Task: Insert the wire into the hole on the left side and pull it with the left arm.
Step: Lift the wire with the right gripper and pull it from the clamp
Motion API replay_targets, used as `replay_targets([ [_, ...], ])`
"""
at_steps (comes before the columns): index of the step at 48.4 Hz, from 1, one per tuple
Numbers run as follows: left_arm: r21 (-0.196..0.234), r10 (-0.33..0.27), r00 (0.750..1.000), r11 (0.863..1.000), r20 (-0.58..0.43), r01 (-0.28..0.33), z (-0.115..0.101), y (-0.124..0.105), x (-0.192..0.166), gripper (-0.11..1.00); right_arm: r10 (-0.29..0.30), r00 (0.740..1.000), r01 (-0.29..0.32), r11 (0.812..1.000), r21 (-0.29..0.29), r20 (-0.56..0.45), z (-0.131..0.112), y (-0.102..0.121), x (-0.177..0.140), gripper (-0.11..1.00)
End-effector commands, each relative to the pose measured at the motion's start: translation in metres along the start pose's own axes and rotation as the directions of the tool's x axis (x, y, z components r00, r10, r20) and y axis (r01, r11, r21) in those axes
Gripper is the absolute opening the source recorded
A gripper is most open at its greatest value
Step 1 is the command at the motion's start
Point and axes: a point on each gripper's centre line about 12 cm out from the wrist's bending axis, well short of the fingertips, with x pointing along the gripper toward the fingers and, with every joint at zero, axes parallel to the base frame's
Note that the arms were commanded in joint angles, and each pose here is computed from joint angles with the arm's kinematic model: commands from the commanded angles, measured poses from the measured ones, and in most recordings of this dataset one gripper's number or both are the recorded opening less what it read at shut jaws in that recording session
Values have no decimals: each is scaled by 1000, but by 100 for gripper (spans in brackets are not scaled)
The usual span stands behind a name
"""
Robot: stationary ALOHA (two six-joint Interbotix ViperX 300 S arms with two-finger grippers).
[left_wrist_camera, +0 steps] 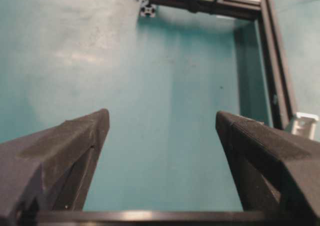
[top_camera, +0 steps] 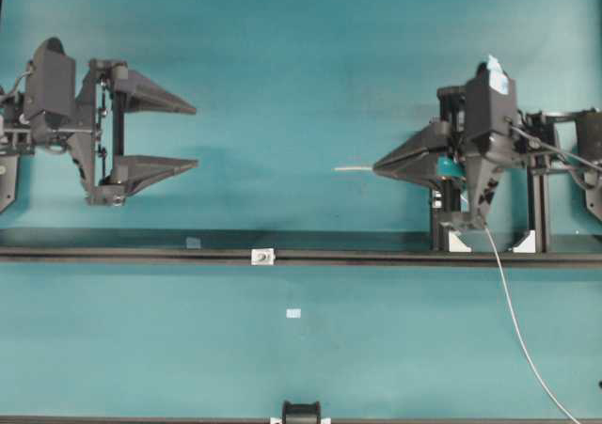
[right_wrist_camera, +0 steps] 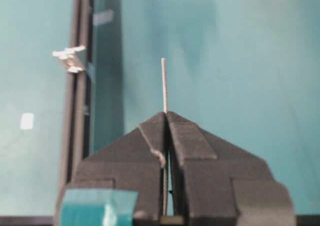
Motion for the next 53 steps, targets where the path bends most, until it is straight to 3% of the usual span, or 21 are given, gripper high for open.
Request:
replay_targets([
  [1, -6, -14, 999, 1000, 38, 14, 1, -4, -1, 78, 28, 999, -29, 1000, 10, 41, 0, 7, -2, 4],
  [14, -2, -51, 998, 999, 38, 51, -12, -15, 8, 77, 65, 993, -69, 997, 31, 103, -17, 21, -4, 4],
  [22, 7, -86, 995, 996, 53, 86, -19, -25, 20, 77, 10, 990, -10, 1000, 3, 142, -34, 33, 3, 4],
  [33, 25, -129, 989, 992, 78, 127, -36, -35, 23, 77, -76, 975, 98, 991, -95, 208, -53, 64, 7, 4],
  [40, 36, -162, 986, 986, 35, 161, -49, -46, 26, 77, -63, 968, 98, 986, -133, 244, -63, 81, 10, 4],
  [53, 51, -208, 977, 977, 33, 207, -56, -58, 27, 77, -87, 969, 122, 982, -142, 232, -81, 83, 31, 4],
])
